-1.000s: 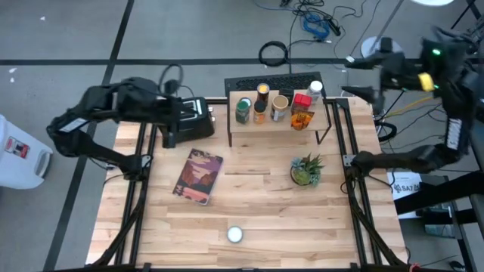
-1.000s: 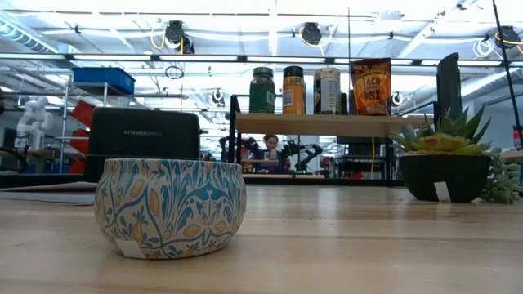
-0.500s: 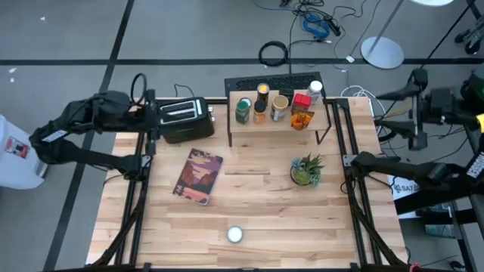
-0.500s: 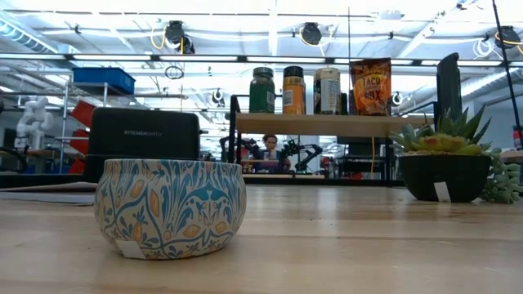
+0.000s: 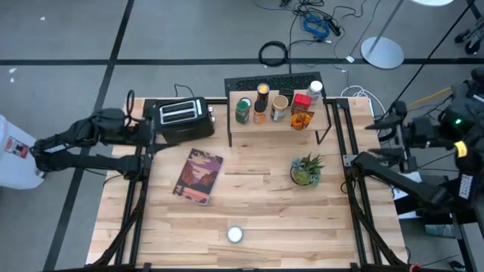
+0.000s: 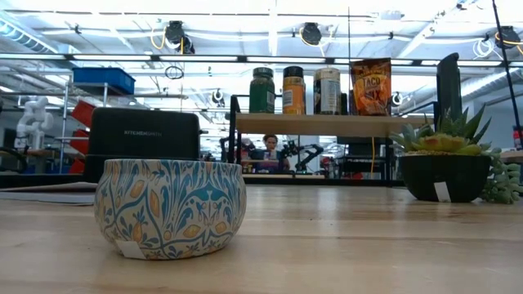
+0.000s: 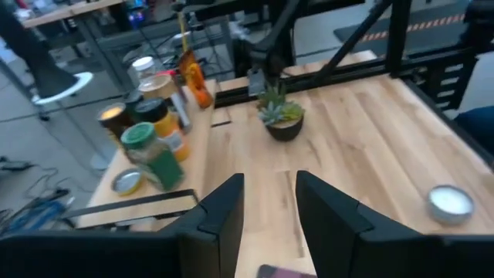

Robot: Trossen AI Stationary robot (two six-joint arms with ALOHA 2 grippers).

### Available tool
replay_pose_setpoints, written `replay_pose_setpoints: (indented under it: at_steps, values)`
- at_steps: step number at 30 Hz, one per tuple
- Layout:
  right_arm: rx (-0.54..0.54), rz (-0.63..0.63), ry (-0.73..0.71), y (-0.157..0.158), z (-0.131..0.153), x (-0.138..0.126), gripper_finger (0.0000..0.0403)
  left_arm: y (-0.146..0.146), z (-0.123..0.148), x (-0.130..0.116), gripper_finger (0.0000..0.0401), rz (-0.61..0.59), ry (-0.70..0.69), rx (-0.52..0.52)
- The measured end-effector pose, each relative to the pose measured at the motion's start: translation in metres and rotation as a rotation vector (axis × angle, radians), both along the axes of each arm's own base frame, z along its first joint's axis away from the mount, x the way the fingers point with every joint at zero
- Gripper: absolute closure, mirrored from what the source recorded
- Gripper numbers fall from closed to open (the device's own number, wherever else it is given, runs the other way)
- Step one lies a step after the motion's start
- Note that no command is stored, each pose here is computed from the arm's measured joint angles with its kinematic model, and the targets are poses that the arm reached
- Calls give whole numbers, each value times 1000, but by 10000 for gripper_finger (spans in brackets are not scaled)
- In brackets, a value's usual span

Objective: Shelf spices
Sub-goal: Return to Home Position

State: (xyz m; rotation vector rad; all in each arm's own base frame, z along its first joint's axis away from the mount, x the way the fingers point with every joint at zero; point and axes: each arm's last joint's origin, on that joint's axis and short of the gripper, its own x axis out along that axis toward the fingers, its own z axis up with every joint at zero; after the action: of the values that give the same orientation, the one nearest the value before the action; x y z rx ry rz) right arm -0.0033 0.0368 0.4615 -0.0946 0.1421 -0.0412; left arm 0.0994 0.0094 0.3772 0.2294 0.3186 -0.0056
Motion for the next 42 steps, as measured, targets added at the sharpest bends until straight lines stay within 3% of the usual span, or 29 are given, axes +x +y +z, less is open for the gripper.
replay_pose_setpoints:
  at_steps: [14, 20, 27, 33, 42]
  values:
    - [42, 38, -191, -16, -110, 15, 125, 2, -60, 22, 273, 7, -61, -80]
    - [93, 22, -262, -31, -154, 26, 125, 3, -73, 29, 273, 7, -114, -90]
    - [179, -8, -279, -56, -188, 47, 125, 4, -90, 36, 273, 7, -167, -103]
    - [157, -10, -366, -67, -203, 57, 125, 4, -107, 39, 273, 19, -167, -119]
    - [122, -56, -339, -74, -233, 71, 125, 5, -116, 41, 273, 39, -198, -124]
